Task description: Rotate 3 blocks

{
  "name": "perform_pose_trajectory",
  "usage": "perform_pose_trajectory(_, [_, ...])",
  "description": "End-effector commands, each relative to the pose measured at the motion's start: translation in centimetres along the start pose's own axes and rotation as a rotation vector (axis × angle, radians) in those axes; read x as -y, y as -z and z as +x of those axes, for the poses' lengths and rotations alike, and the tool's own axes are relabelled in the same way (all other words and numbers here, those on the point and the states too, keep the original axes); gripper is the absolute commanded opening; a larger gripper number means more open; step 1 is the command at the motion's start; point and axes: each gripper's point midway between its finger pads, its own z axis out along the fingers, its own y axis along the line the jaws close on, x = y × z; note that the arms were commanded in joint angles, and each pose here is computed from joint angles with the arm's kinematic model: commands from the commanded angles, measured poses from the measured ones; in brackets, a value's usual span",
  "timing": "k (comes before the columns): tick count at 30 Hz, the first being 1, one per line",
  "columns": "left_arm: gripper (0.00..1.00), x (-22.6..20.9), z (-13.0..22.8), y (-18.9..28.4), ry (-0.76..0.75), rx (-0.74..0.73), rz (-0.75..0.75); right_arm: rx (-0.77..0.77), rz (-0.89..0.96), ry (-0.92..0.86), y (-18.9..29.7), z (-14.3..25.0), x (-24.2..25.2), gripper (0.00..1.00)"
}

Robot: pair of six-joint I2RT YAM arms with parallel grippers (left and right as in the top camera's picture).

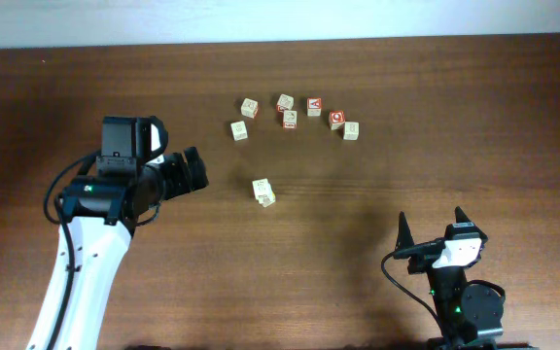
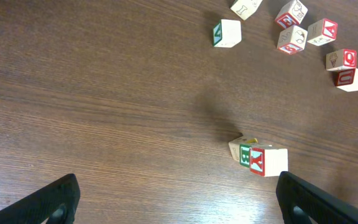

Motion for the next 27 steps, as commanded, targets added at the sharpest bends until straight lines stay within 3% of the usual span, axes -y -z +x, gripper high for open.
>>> perform_pose_trajectory(1, [0.99,-0.1,-0.3,0.3,-0.008,0.015,-0.003,0.000,-0.006,0.008,0.0,0.3,-0.1,0.99])
perform_pose_trajectory(21, [0.99,-1.0,0.0,1.2,-0.007,0.033,-0.049,0.000,-0.006,0.008,0.0,0.3,-0.1,0.99])
perform_pose_trajectory(24, [0.99,-2.3,0.8,3.9,-0.067,0.172,-0.071,0.000,-0.006,0.008,0.0,0.3,-0.1,0.99])
perform_pose_trajectory(27, [0.99,-1.0,0.7,5.5,-0.367,0.523,0.039,0.000,-0.006,0.008,0.0,0.3,-0.1,0.99])
